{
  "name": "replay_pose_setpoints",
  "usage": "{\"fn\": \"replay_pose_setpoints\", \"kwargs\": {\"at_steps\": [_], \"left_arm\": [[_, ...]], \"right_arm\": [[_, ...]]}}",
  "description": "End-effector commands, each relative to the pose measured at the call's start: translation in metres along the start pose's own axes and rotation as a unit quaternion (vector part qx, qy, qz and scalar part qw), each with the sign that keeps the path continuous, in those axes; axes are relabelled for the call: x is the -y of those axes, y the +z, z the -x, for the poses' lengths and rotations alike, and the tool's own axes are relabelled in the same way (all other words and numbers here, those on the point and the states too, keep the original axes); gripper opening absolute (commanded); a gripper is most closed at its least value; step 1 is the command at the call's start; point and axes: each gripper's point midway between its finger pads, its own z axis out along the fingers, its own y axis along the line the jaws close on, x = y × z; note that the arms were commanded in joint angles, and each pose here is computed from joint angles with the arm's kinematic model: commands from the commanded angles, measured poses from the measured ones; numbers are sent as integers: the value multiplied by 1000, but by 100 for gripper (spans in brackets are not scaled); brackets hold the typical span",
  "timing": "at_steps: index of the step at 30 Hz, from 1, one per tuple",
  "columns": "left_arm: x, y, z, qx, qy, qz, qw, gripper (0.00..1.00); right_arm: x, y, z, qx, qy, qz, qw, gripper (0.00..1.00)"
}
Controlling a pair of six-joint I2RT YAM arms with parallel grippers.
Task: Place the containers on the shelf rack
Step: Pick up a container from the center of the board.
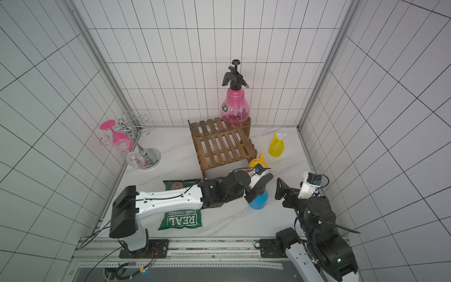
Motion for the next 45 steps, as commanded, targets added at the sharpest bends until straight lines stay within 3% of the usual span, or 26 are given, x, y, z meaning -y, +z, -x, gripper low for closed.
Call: {"fn": "replay_pose_setpoints", "kwargs": {"at_steps": [1, 6, 9, 13, 18, 23, 26, 29, 33, 35, 41, 45], "left_arm": [[13, -42, 21, 33, 22, -52, 998, 0], [21, -96, 10, 39, 89, -108, 989, 0], [16, -127, -1, 29, 117, -121, 985, 0], [2, -170, -10, 27, 106, -148, 983, 0], [-28, -221, -6, 63, 86, -150, 983, 0], [-54, -258, 6, 84, 80, -136, 984, 0], [-64, -273, 12, 86, 84, -133, 984, 0], [-67, -279, 12, 76, 94, -133, 984, 0], [-64, -283, 18, 78, 111, -146, 980, 0], [-61, -282, 21, 81, 117, -155, 977, 0], [-55, -278, 30, 88, 130, -183, 971, 0], [-52, -275, 36, 99, 132, -197, 966, 0]], "right_arm": [[-2, -18, 21, 37, -20, 12, 999, 99], [-15, -28, 33, 48, -48, 48, 996, 99], [-37, -26, 32, 45, -69, 105, 991, 99], [-64, -16, 26, 38, -70, 174, 982, 99], [-103, -3, 12, 10, -83, 272, 959, 99], [-142, -4, 5, 4, -127, 384, 914, 99], [-165, -11, 0, -3, -156, 458, 875, 99], [-188, -28, -3, -12, -180, 545, 819, 99], [-209, -29, 4, -49, -170, 608, 774, 99], [-216, -28, 7, -61, -168, 624, 761, 100], [-233, -18, 6, -80, -181, 632, 749, 100], [-247, -16, -3, -102, -182, 648, 732, 99]]}}
